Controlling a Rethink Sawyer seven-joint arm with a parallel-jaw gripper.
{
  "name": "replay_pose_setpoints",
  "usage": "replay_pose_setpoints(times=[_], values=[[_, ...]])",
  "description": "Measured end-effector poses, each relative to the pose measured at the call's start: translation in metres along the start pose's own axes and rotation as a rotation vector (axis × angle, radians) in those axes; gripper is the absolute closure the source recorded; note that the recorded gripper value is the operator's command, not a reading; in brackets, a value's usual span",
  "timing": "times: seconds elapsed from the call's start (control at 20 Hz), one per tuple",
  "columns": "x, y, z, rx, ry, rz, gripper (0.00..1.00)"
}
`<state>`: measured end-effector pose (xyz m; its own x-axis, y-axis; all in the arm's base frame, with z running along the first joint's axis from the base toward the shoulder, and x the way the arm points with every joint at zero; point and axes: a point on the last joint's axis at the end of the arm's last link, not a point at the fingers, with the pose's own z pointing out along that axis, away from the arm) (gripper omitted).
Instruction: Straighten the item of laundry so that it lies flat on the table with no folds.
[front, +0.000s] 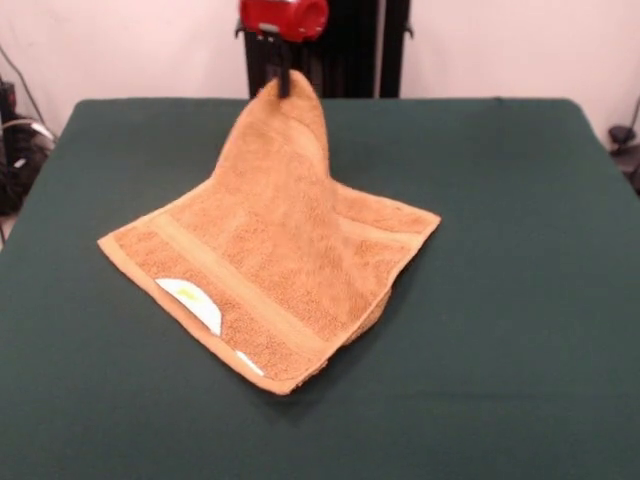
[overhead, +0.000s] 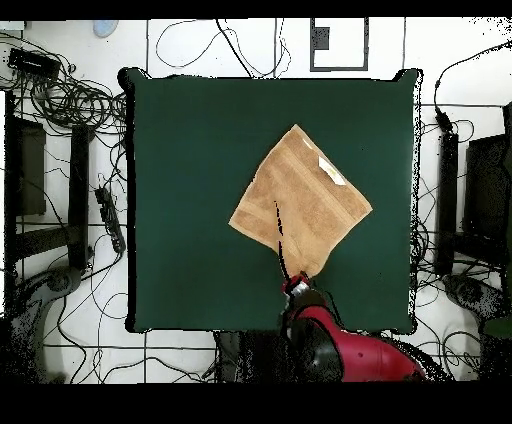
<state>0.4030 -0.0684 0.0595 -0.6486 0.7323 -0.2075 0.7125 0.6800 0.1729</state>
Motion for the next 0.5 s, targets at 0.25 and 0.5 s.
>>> replay_pose_setpoints(times=[0.25, 0.5], values=[[-0.023, -0.082, -0.009, 0.011, -0.002, 0.084, 1.0], [-0.027, -0.129, -0.016, 0.02, -0.008, 0.105, 1.0]])
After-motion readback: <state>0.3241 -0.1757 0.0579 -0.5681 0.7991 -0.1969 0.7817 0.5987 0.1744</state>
